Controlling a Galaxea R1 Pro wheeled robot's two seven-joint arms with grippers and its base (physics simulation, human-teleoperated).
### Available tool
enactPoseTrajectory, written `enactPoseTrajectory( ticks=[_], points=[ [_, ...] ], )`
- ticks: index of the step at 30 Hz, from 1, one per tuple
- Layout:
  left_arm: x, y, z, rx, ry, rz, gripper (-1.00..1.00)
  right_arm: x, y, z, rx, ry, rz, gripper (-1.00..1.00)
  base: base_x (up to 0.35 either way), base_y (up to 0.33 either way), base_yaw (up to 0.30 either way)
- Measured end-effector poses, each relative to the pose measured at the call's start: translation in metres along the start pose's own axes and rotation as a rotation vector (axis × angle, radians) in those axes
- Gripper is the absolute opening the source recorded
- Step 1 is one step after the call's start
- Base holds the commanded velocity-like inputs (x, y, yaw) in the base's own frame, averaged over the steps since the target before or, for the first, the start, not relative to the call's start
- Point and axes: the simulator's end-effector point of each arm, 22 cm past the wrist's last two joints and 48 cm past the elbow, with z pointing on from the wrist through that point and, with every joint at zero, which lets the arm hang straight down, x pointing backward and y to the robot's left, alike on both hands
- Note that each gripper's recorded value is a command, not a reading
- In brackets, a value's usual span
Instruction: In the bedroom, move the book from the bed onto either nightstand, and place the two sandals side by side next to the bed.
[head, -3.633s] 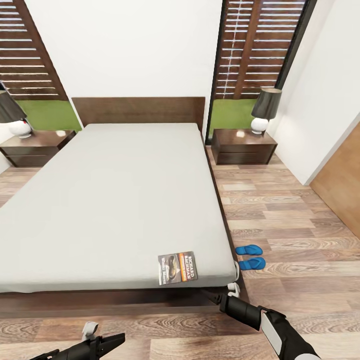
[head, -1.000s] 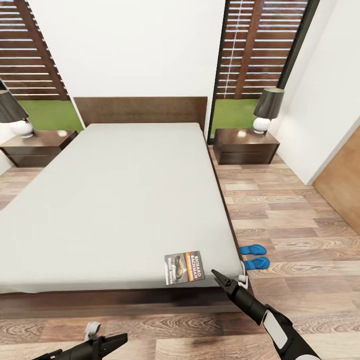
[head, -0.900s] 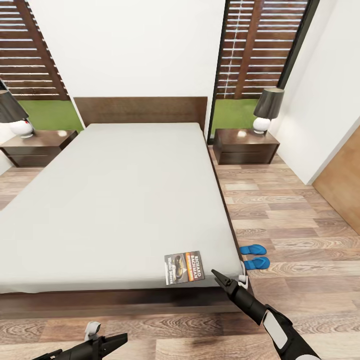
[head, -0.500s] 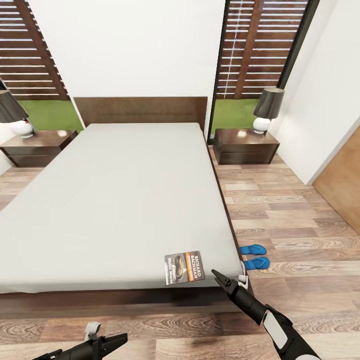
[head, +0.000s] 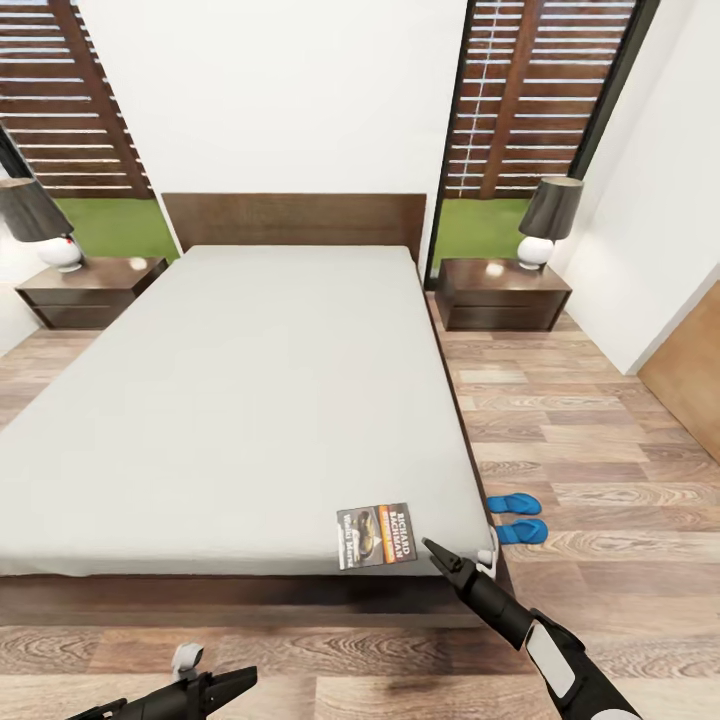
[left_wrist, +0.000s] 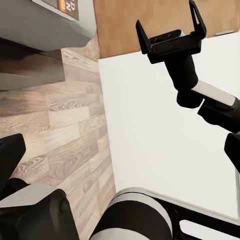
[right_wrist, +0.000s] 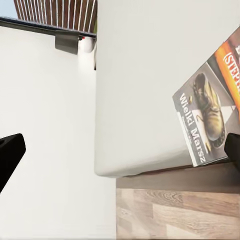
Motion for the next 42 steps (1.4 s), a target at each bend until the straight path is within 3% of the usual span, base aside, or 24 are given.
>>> enactPoseTrajectory(
  ticks=[27,42],
  points=[
    [0.0003,-0.0004,0.0012,0.002,0.000,-0.001,1.00,0.0000,0.0000,-0.0001,0.000,0.000,0.000,1.00,-0.058,0.000,0.010],
    [0.0003,-0.0005,0.0011,0.002,0.000,-0.001,1.00,0.0000,0.0000,0.0001,0.000,0.000,0.000,1.00,0.000,0.000,0.244]
  ],
)
